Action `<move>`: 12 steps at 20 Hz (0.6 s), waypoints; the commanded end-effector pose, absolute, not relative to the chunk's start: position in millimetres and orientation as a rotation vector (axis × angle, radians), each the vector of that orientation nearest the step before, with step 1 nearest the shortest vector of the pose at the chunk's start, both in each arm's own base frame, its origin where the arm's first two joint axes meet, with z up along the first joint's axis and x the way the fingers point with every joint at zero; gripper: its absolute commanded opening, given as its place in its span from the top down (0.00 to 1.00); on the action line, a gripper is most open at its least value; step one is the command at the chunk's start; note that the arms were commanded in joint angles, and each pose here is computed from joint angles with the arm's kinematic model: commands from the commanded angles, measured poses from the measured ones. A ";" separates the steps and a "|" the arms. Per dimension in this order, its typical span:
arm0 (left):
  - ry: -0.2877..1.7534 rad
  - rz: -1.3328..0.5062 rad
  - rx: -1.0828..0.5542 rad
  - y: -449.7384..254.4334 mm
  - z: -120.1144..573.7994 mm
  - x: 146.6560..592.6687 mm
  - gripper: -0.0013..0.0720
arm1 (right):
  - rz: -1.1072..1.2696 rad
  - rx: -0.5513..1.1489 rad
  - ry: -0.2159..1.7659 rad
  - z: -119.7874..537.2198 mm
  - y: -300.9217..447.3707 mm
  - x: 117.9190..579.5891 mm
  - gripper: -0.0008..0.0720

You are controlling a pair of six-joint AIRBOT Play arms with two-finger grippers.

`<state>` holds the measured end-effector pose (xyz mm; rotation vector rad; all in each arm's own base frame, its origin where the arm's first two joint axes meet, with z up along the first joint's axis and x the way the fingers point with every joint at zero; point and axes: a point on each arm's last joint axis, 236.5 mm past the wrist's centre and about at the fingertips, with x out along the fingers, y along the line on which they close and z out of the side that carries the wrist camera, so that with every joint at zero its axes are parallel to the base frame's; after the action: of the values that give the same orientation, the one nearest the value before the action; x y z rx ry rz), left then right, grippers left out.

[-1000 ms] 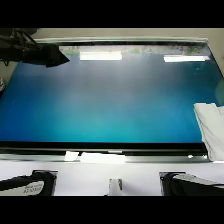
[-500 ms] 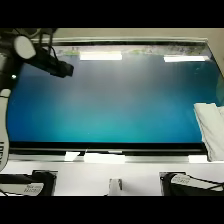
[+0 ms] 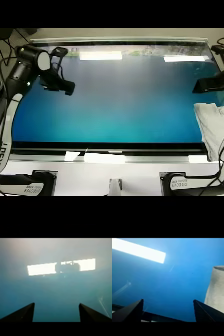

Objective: Fold the shirts.

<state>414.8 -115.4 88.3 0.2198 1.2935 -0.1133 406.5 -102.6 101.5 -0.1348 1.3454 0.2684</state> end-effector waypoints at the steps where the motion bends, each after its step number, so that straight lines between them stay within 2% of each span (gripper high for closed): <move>1: 1.286 -0.072 0.137 -101.9 85.1 416.3 0.11 | 0.335 -0.134 1.376 98.8 -79.2 402.8 0.09; 12: 1.295 -0.061 0.131 -97.2 80.7 418.8 0.11 | 0.333 -0.135 1.376 98.8 -79.9 403.1 0.09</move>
<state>418.3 -97.6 81.2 0.1333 1.2950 -0.0633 402.7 -80.4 98.7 -0.1357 1.3768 0.3313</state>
